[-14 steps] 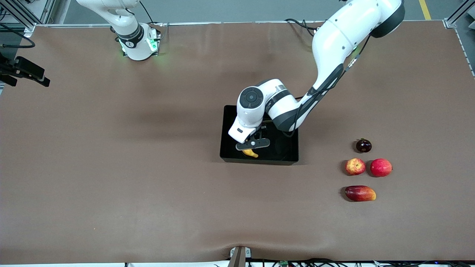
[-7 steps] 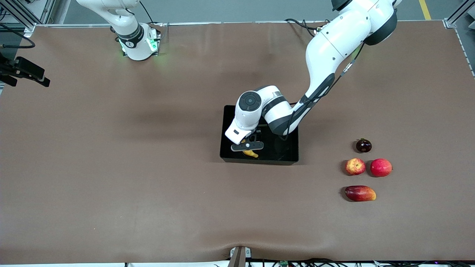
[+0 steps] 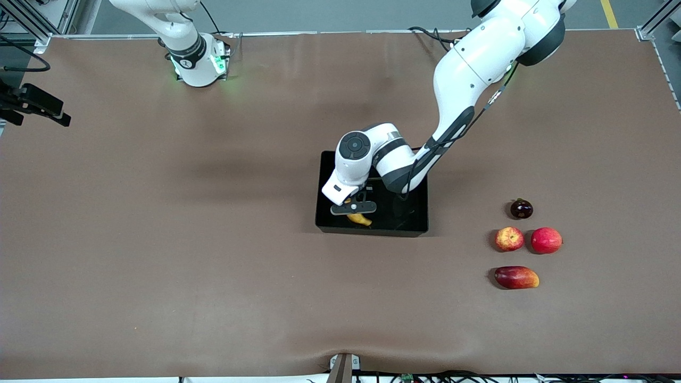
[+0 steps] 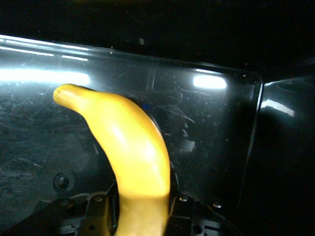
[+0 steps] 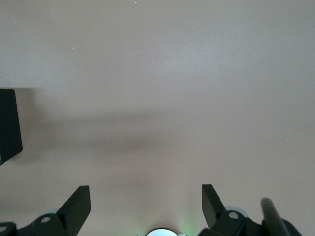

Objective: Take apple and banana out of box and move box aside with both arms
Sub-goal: 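Move the left gripper back into the tray and grasp the banana, then lift the banana with the left gripper while the right gripper reaches the tray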

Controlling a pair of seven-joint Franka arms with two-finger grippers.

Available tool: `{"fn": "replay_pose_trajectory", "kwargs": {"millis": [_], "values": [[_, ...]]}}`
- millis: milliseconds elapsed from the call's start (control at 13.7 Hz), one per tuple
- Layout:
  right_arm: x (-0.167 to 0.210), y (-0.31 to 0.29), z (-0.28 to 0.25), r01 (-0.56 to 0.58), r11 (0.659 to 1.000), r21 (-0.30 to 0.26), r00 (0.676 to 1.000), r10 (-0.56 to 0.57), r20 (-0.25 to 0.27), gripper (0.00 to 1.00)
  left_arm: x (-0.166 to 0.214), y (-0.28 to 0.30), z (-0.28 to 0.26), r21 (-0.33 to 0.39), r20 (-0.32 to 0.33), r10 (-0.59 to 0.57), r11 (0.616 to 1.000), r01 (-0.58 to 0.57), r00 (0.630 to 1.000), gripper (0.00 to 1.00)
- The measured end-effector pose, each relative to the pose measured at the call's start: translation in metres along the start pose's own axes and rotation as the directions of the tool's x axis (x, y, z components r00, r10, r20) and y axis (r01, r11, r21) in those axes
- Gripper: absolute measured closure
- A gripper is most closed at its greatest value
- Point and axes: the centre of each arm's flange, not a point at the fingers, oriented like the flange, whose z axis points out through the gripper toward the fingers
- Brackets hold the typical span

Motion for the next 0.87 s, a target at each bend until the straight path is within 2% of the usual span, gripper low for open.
{"fn": "replay_pose_trajectory", "kwargs": {"millis": [219, 437, 583, 729, 874], "values": [[0.008, 0.004, 0.009, -0.007, 1.0, -0.001, 1.0, 0.007, 0.005, 0.0, 0.002, 0.001, -0.007, 0.017, -0.002, -0.001, 1.0, 0.001, 1.0, 0.63], [0.015, 0.017, 0.021, -0.032, 0.999, 0.007, 0.999, 0.032, 0.029, 0.0, 0.007, 0.006, -0.047, 0.036, -0.028, 0.001, 0.999, 0.0, 1.0, 0.63], [0.019, 0.024, 0.028, -0.048, 0.998, 0.037, 0.998, 0.047, 0.044, 0.0, 0.006, 0.014, -0.094, 0.036, -0.061, 0.004, 0.999, -0.001, 0.998, 0.63], [0.023, 0.021, 0.042, -0.049, 0.996, 0.069, 0.995, 0.042, 0.088, 0.0, 0.005, 0.018, -0.141, 0.029, -0.096, -0.003, 1.0, 0.006, 0.995, 0.63], [0.036, 0.006, 0.067, -0.042, 0.987, 0.152, 0.99, 0.02, 0.142, 0.0, 0.006, 0.011, -0.177, 0.053, -0.123, -0.007, 0.999, 0.013, 0.992, 0.63]]}}
